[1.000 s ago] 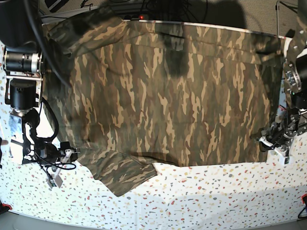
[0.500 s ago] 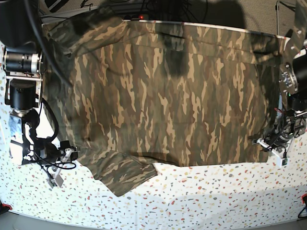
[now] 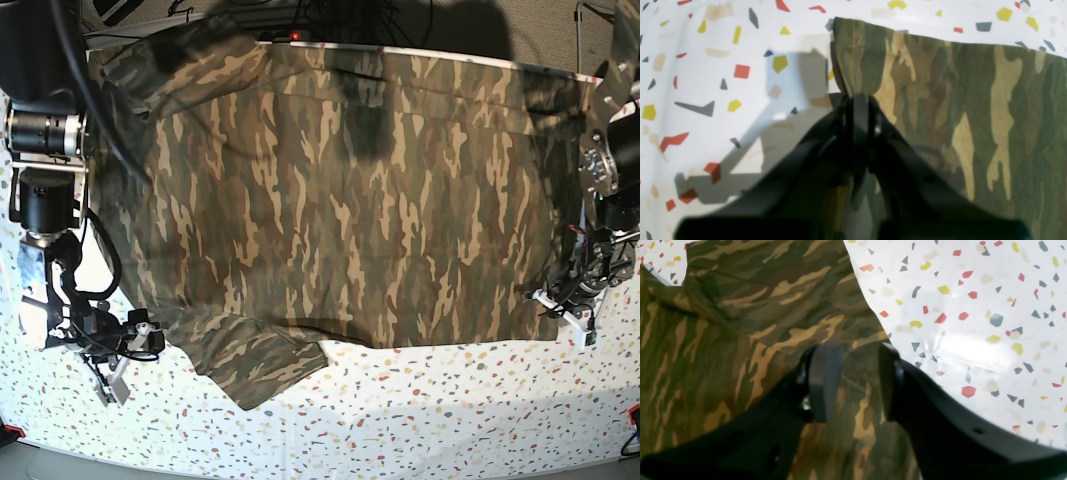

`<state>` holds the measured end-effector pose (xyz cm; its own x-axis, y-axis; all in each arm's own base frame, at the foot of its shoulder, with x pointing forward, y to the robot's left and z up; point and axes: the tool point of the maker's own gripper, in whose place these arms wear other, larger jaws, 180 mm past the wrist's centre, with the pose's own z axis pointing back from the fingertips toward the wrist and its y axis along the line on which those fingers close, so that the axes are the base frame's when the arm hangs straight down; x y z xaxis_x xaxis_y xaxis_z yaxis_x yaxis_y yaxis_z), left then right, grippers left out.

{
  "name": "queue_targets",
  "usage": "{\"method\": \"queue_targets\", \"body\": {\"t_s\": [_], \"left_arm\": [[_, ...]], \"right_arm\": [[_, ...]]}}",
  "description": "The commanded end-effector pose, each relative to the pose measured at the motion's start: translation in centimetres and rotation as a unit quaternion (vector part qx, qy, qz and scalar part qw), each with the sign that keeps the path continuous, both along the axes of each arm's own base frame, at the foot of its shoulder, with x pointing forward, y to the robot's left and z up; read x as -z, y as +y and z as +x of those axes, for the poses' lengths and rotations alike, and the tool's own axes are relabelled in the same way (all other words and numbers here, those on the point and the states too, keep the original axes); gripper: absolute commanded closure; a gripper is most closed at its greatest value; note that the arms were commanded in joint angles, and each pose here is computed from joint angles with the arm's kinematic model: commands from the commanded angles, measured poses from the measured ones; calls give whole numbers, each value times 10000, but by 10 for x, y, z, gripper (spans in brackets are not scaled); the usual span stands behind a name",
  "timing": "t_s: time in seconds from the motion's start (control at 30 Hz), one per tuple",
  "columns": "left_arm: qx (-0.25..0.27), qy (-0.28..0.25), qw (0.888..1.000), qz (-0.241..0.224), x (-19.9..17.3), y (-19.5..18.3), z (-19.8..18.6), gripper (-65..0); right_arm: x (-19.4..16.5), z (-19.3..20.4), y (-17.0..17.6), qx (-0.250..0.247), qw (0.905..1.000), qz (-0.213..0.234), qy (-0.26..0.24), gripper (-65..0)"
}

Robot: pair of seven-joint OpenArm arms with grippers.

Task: Fold the T-shirt properly
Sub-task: 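Release the shoulder edge and move both grippers to the hem corners, then grasp the hem corners with both grippers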

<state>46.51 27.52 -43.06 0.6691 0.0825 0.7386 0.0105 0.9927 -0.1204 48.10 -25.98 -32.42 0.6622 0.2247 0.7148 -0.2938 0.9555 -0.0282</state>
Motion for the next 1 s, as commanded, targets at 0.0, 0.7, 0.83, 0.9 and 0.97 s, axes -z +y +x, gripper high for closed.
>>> {"method": "queue_targets", "body": {"t_s": [0.0,0.7,0.83,0.9,0.97], "left_arm": [[64,-79,9999,-25,-10,-4,10,0],[96,-116,9998,-137,8,-19,-3,0],[94,-120,9998,-137,8,-18,-2,0],[93,-117,9998,-136,8,-18,-3,0],[94,-114,9998,-135,8,-18,-3,0]], "right_arm": [[-30,17,-3,-27,9991,-17,-431,-283],[26,28,-39,98,9854,-1631,475,-345],[44,13,-47,216,9840,-1576,800,-345],[50,8,-50,261,9838,-1534,894,-345],[53,6,-50,289,9840,-1491,930,-345]]}}
